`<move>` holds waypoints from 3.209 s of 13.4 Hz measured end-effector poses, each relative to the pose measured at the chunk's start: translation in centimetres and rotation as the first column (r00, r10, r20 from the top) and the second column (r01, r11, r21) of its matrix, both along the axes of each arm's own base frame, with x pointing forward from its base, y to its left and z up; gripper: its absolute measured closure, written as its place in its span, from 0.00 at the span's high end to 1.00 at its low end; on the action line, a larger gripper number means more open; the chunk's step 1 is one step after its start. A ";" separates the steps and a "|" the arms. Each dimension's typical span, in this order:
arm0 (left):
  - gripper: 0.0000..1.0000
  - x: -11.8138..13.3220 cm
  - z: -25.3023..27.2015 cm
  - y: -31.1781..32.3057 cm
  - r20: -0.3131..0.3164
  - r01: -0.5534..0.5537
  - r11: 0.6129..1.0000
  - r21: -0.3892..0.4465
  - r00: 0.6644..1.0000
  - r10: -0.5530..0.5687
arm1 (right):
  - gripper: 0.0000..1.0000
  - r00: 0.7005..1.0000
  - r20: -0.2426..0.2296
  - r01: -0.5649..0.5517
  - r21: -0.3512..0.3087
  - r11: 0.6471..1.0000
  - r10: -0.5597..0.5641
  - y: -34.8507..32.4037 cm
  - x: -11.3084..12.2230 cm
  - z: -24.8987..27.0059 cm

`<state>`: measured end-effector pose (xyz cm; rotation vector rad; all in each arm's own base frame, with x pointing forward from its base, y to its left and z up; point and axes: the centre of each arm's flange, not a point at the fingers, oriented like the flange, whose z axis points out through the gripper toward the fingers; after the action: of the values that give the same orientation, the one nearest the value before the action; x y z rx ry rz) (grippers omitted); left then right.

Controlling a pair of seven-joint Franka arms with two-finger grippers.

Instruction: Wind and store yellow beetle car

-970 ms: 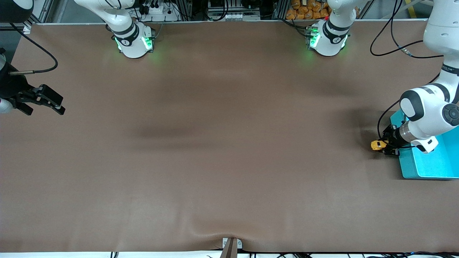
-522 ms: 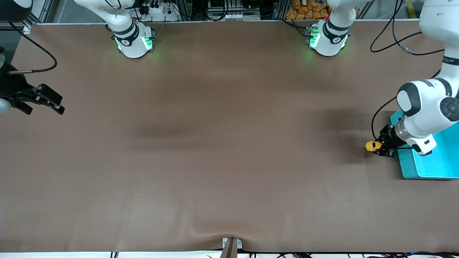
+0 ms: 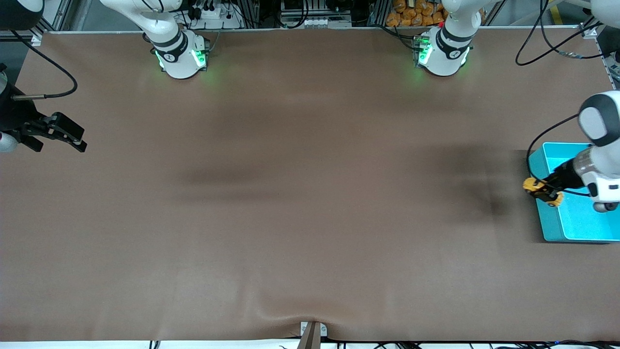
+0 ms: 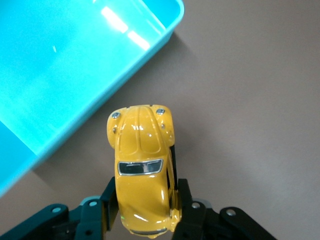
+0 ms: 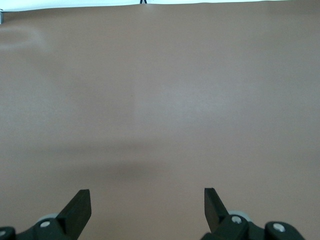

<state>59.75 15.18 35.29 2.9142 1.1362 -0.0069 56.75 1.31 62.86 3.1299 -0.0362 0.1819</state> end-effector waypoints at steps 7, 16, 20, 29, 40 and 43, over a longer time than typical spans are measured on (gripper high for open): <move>0.50 -1.1 -2.9 11.4 -0.010 0.402 0.916 -0.011 0.916 -0.402 | 1.00 1.000 -0.004 0.000 -0.005 1.000 0.000 0.0 0.0 -0.1; 0.50 -1.7 -11.3 19.6 -0.044 0.655 0.754 0.045 0.755 -0.654 | 1.00 0.996 -0.035 -0.086 -0.013 0.996 0.086 0.0 -0.3 -0.4; 0.50 -1.4 -13.0 19.2 -0.039 0.689 0.724 0.034 0.724 -0.688 | 1.00 0.996 -0.038 -0.087 -0.013 0.996 0.086 0.1 -0.3 -0.4; 0.77 -1.0 -13.1 19.4 -0.034 0.695 0.718 0.039 0.719 -0.694 | 1.00 0.995 -0.039 -0.087 -0.013 0.996 0.087 0.1 -0.3 -0.4; 1.00 2.6 9.0 1.7 -0.004 0.689 0.721 0.078 0.723 -0.690 | 1.00 0.996 -0.039 -0.087 -0.013 0.996 0.086 0.1 -0.3 -0.4; 1.00 2.3 12.5 -9.1 -0.054 0.675 0.735 0.061 0.738 -0.673 | 1.00 0.995 -0.040 -0.087 -0.013 0.996 0.087 0.1 -0.3 -0.4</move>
<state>62.03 6.11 47.80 3.2122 0.0051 -0.0120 56.46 1.39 62.47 3.1216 0.1012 0.1202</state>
